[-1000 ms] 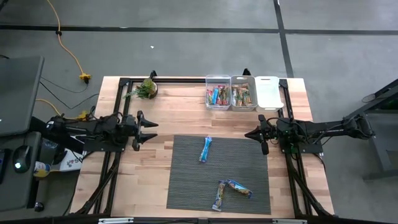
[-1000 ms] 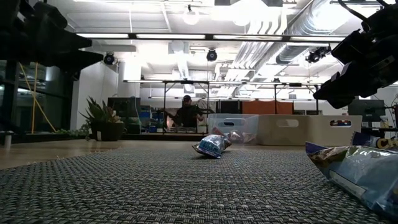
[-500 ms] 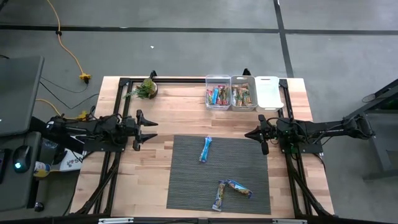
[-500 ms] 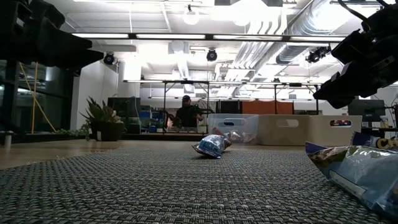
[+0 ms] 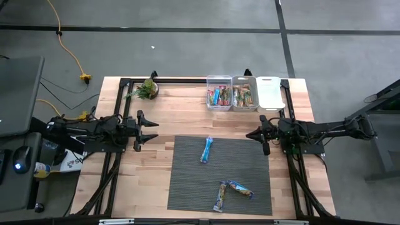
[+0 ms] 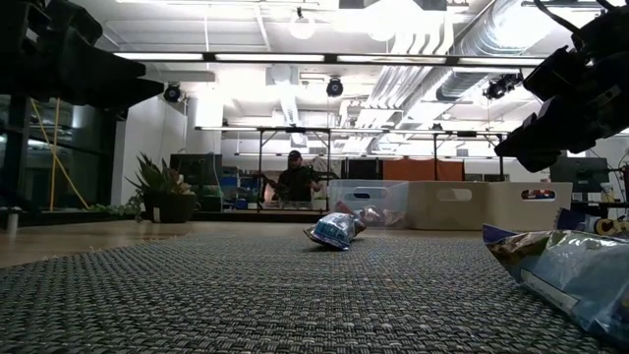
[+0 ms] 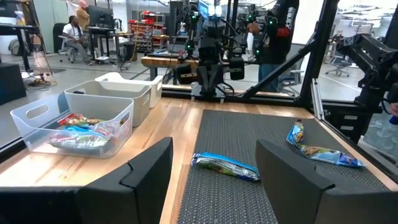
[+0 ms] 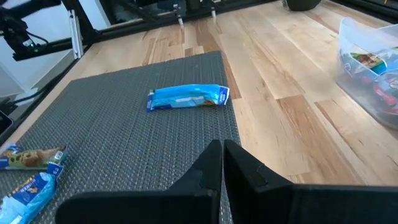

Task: Pick and place Granola Bars by type
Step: Put the blue granola bar into the white bin

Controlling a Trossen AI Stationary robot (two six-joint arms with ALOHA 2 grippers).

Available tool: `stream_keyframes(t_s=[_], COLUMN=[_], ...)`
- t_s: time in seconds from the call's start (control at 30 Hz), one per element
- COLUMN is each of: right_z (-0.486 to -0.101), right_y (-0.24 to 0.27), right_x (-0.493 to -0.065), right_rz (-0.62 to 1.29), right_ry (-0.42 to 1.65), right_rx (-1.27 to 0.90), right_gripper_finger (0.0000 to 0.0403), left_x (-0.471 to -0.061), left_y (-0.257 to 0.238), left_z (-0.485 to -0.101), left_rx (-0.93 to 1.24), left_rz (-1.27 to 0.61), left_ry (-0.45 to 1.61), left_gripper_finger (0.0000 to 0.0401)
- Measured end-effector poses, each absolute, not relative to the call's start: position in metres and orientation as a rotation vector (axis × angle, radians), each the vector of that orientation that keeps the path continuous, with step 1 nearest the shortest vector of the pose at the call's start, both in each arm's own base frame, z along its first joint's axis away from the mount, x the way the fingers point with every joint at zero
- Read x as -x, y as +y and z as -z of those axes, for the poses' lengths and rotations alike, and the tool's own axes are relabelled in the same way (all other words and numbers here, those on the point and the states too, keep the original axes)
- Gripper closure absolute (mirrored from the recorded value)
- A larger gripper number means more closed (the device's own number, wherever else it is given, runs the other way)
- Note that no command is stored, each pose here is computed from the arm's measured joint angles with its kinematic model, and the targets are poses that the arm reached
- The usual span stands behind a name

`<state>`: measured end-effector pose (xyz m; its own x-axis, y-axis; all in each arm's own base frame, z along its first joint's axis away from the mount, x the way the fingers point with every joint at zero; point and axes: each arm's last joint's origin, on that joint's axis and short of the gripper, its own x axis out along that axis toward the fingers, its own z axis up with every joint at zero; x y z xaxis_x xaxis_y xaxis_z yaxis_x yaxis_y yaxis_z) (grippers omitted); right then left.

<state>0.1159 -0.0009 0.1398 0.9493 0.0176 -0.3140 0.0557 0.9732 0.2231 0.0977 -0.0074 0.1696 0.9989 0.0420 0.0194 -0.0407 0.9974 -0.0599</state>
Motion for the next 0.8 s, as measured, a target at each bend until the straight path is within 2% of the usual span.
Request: stream_keyframes(t_s=[0.43, 0.63, 0.8], right_z=[-0.163, -0.206, -0.248], right_y=[-0.001, 0.000, -0.001], right_x=[-0.121, -0.125, -0.134], right_rz=[-0.013, -0.049, -0.030], right_ry=[0.117, 0.081, 0.152], right_rx=[-0.174, -0.046, 0.107], right_gripper_finger=[0.0402, 0.0402, 0.0402], left_x=[-0.098, -0.098, -0.098], left_y=[-0.007, -0.007, -0.007], left_z=[-0.169, -0.169, -0.169], left_rx=[0.059, 0.060, 0.060], left_rz=[-0.041, -0.041, -0.041], left_ry=[-0.020, -0.020, -0.020], left_gripper_finger=[0.0174, 0.0174, 0.0174])
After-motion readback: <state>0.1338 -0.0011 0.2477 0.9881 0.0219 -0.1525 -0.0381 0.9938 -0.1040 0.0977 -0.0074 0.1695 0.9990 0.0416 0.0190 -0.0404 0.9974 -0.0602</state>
